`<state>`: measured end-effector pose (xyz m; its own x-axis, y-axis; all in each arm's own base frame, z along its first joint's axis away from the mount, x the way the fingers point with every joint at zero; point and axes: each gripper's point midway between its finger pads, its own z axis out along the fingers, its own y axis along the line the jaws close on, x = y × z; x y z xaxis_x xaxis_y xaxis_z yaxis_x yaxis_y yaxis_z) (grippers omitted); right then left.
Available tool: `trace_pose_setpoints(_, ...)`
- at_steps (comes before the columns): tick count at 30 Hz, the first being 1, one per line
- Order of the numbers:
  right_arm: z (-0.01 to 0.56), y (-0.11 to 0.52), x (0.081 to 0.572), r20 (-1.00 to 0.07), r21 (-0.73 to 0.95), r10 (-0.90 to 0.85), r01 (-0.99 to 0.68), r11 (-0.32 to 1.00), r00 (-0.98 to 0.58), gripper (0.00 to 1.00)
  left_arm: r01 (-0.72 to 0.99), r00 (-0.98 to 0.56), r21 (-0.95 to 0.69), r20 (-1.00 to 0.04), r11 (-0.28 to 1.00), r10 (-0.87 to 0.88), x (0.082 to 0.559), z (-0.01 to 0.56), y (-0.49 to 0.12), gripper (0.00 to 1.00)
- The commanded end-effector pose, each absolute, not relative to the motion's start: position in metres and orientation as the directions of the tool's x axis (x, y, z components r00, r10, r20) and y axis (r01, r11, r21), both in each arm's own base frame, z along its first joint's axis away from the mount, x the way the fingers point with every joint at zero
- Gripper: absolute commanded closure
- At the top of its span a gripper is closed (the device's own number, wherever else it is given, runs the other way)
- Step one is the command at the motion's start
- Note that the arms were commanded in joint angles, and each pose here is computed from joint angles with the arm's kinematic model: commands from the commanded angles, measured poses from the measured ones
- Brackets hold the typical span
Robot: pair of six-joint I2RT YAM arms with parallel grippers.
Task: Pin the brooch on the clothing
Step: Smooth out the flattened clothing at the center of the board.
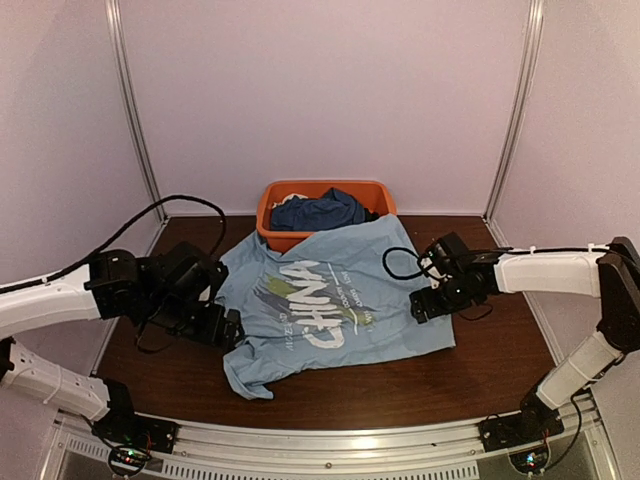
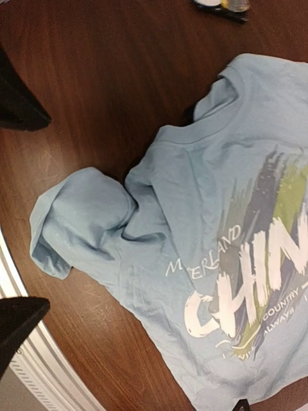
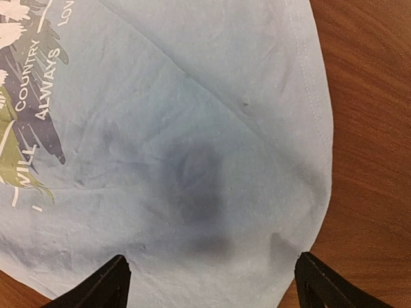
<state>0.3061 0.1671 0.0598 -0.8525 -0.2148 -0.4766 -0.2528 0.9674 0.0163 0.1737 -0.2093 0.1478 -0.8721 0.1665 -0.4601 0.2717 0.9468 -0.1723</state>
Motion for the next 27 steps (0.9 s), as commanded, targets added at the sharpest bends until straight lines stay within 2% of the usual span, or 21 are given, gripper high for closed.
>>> trace_pose_setpoints(1,0.098,0.159,0.322,-0.514,-0.122,-0.322,-0.303,0.945,-0.795,0.08,0.325,-0.783,-0.059,-0.576,0.944,0.234,0.201,0.182,-0.205,0.03)
trace_pose_setpoints(4,0.114,0.157,0.328,-0.498,-0.194,-0.402,-0.354,0.915,-0.768,0.07,0.337,-0.78,0.018,-0.554,0.942,0.29,0.221,0.171,-0.201,0.02)
trace_pose_setpoints(9,0.13,0.154,0.338,-0.471,-0.31,-0.536,-0.438,0.844,-0.701,0.07,0.481,-0.751,0.132,-0.449,0.867,0.485,0.242,0.157,-0.212,0.02)
trace_pose_setpoints(14,0.123,0.164,0.343,-0.442,-0.352,-0.655,-0.553,0.755,-0.613,0.08,0.54,-0.697,0.268,-0.388,0.798,0.603,0.261,0.156,-0.215,0.02)
trace_pose_setpoints(22,0.102,0.178,0.348,-0.382,-0.343,-0.739,-0.658,0.671,-0.555,0.08,0.647,-0.645,0.284,-0.291,0.708,0.707,0.271,0.118,-0.236,0.03)
trace_pose_setpoints(27,0.083,0.182,0.344,-0.329,-0.318,-0.77,-0.704,0.635,-0.546,0.09,0.702,-0.626,0.189,-0.297,0.687,0.721,0.256,0.098,-0.251,0.05)
